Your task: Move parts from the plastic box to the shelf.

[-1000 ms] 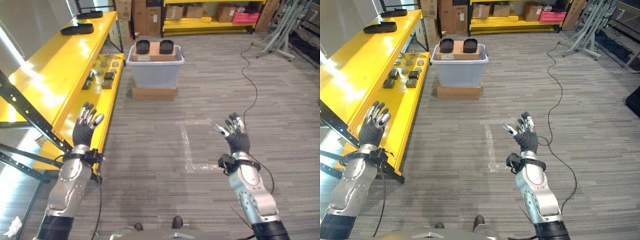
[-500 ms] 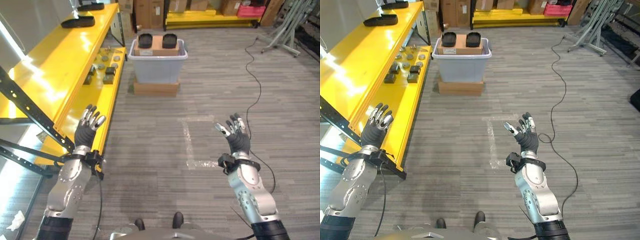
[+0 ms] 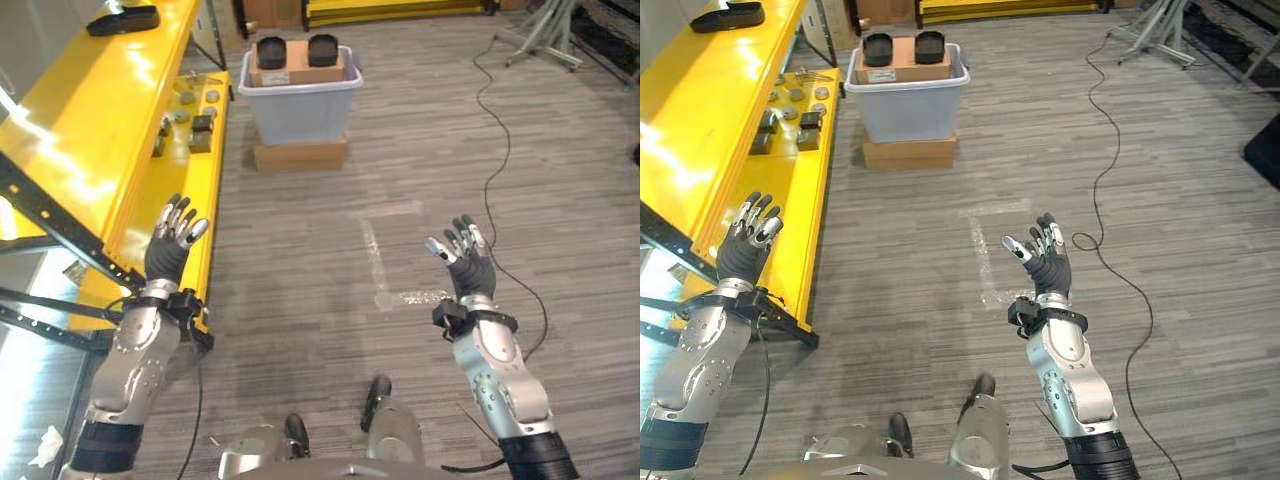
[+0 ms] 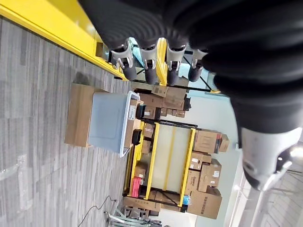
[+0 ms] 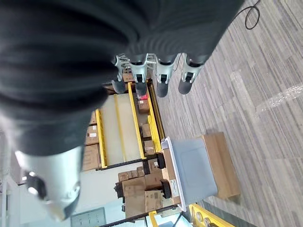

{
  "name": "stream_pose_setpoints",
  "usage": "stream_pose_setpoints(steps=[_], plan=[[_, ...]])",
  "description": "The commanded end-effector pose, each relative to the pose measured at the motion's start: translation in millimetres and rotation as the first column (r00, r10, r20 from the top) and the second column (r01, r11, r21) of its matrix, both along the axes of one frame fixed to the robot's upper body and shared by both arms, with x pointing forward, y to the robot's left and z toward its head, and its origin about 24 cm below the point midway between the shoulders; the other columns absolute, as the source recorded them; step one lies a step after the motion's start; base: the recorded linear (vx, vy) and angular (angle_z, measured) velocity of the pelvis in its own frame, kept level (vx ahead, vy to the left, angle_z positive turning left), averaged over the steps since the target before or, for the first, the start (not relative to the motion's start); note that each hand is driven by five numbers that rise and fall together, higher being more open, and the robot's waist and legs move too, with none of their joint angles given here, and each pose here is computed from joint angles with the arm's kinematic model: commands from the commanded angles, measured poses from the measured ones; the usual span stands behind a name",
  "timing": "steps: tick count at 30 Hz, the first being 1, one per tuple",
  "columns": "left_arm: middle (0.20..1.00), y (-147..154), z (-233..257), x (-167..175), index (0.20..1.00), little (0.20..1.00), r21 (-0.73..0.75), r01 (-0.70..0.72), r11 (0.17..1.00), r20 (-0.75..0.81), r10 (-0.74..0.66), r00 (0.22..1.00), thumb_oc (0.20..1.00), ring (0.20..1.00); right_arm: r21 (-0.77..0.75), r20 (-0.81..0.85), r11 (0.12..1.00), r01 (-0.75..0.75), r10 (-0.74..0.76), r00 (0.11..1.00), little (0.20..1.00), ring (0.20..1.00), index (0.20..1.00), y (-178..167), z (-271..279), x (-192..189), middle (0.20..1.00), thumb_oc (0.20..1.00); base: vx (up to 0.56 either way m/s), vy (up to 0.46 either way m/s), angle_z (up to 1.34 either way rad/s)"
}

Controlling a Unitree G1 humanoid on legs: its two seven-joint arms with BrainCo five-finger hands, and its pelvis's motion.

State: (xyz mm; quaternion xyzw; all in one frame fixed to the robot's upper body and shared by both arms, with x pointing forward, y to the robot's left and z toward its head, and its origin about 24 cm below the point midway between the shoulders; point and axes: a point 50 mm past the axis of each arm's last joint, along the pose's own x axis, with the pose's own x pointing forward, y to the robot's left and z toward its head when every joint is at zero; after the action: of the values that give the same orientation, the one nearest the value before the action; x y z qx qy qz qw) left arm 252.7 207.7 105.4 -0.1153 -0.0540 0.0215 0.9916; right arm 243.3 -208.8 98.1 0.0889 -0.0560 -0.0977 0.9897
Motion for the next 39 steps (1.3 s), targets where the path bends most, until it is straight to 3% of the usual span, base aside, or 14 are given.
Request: stream_pose_setpoints(steps=[1, 17, 29, 36, 39], plan=[[1.0, 2.6, 19.8, -4.7, 1.0, 1.0, 0.043, 0.004, 0.999, 0.1, -0.008, 0.995, 1.0, 1.0, 0.023, 0.126, 0.999, -0.032, 0.029, 0.992, 1.0, 1.0, 1.0, -1.8, 23.7, 0.1, 1.0, 1.0, 0.36, -0.146, 0.03], [1.0, 9.8, -2.5, -12.7, 1.0, 1.0, -0.136, -0.063, 0.989, 0.039, 0.069, 0.997, 1.0, 1.0, -0.071, 0.059, 0.996, -0.054, 0.059, 0.997, 1.0, 1.0, 1.0, -31.2, 18.5, 3.3, 1.0, 1.0, 0.5, -0.264, 0.08], [1.0, 25.7, -0.7, -32.2, 1.0, 1.0, -0.138, -0.093, 0.986, 0.124, 0.11, 0.986, 1.0, 1.0, -0.098, 0.094, 0.985, -0.145, 0.154, 0.984, 1.0, 1.0, 1.0, -10.0, 16.2, 1.7, 1.0, 1.0, 0.49, 0.21, -0.28], [1.0, -1.0, 6.9, -12.8, 1.0, 1.0, -0.015, 0.139, 0.99, 0.119, -0.136, 0.984, 1.0, 1.0, 0.018, 0.137, 0.99, -0.137, 0.133, 0.982, 1.0, 1.0, 1.0, 25.5, 24.7, 22.9, 1.0, 1.0, 0.59, 0.333, -0.24], [1.0, -4.3, 8.0, -12.2, 1.0, 1.0, 0.01, 0.16, 0.987, 0.106, -0.16, 0.981, 1.0, 1.0, 0.043, 0.129, 0.988, -0.152, 0.145, 0.981, 1.0, 1.0, 1.0, 32.2, 20.2, 20.0, 1.0, 1.0, 0.32, 0.129, 0.33]])
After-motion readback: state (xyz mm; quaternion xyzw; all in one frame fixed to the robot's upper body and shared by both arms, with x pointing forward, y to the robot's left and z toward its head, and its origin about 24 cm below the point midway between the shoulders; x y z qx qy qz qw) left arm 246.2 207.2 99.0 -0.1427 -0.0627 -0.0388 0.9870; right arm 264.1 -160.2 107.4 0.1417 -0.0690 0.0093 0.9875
